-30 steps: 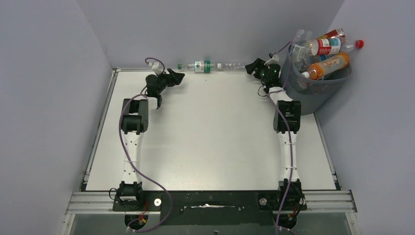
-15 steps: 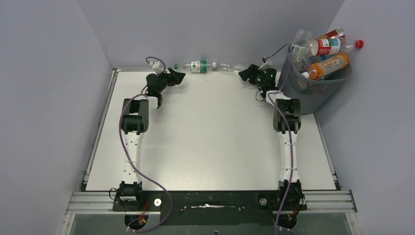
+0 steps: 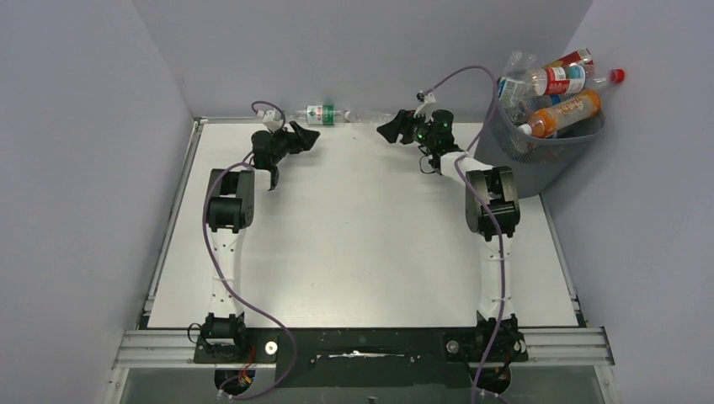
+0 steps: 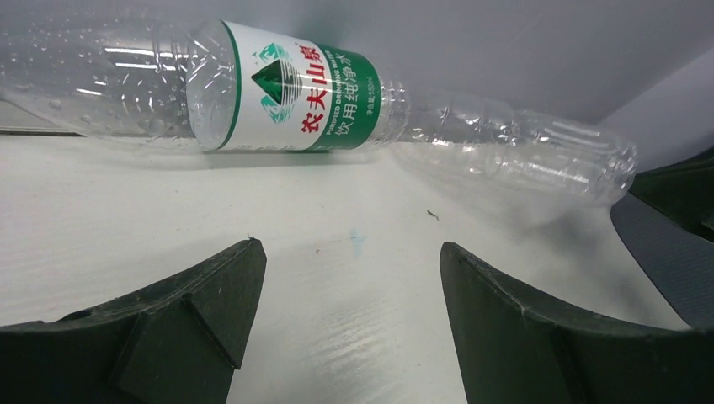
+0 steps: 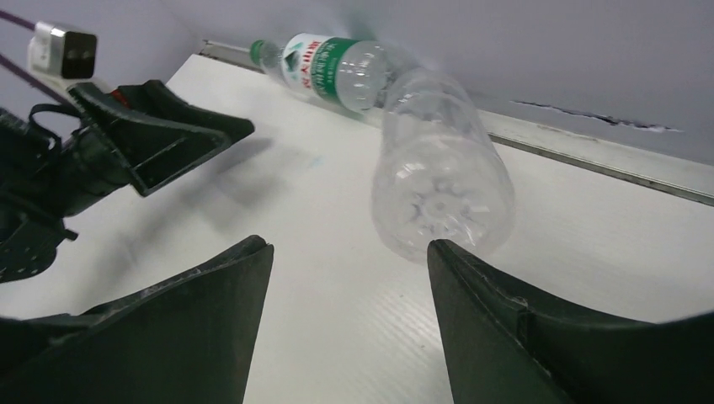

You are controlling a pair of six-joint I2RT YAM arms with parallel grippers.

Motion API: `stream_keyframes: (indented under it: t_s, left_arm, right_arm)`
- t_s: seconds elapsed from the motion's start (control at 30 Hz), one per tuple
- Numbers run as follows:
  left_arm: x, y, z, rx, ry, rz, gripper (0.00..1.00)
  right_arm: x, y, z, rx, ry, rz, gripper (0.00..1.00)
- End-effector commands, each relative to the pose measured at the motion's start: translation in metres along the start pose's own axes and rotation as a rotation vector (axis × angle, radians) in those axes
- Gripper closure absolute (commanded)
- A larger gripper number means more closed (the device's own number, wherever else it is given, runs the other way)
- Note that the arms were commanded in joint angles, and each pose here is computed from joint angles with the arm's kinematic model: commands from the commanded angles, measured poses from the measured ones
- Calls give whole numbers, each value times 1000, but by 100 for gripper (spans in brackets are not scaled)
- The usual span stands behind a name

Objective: Put the plastic bottles in the bin
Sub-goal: Pick up the plastic bottle at the center of the board.

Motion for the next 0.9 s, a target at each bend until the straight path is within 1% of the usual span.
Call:
stream_keyframes:
  t_s: [0.0,0.2,0.27,0.37,0.47,0.5,0.63,0.7,0.73,0.87]
  left_arm:
    - [-63,-32,-1,85,-154,91,24]
    - [-59,-41,-7,95,-149,82,24]
    - [-60,-45,-11,96,-147,83,24]
    - [-61,-50,-13,101,-147,80,24]
    - [-63,-56,-15,106,-142,84,25]
    - [-65,-59,-16,108,-143,88,25]
    - [-68,-67,-22,109,-130,99,25]
    - [-68,-72,-24,113,-123,101,25]
    - [-68,-74,-24,114,-118,102,25]
    - [-65,-87,-26,127,-96,106,25]
  right_arm:
    - [-41,43,-28,-86,-74,-134,32]
    - [-33,68,-58,-97,-40,-148,32]
    - [-31,66,-61,-56,-24,-154,31]
    - [-41,48,-58,83,-28,-165,29]
    - [-58,15,-41,123,-6,-142,27]
    - [-70,8,-34,111,-24,-146,26]
    - [-78,-20,-22,75,-26,-133,18]
    - [-74,-26,-19,53,-10,-133,13]
    - [-79,-24,-16,34,-17,-147,10]
    - [-65,-30,-4,19,31,-145,6]
Point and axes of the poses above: each gripper's point midway between its finger pads, its own z axis out along the fingers, its own y axis along the line the jaws close on, x = y × z, the point moved 10 cm from there along -z, back along the fingers, and after that the axes turned 11 degrees about z, right-handed, at the moved point
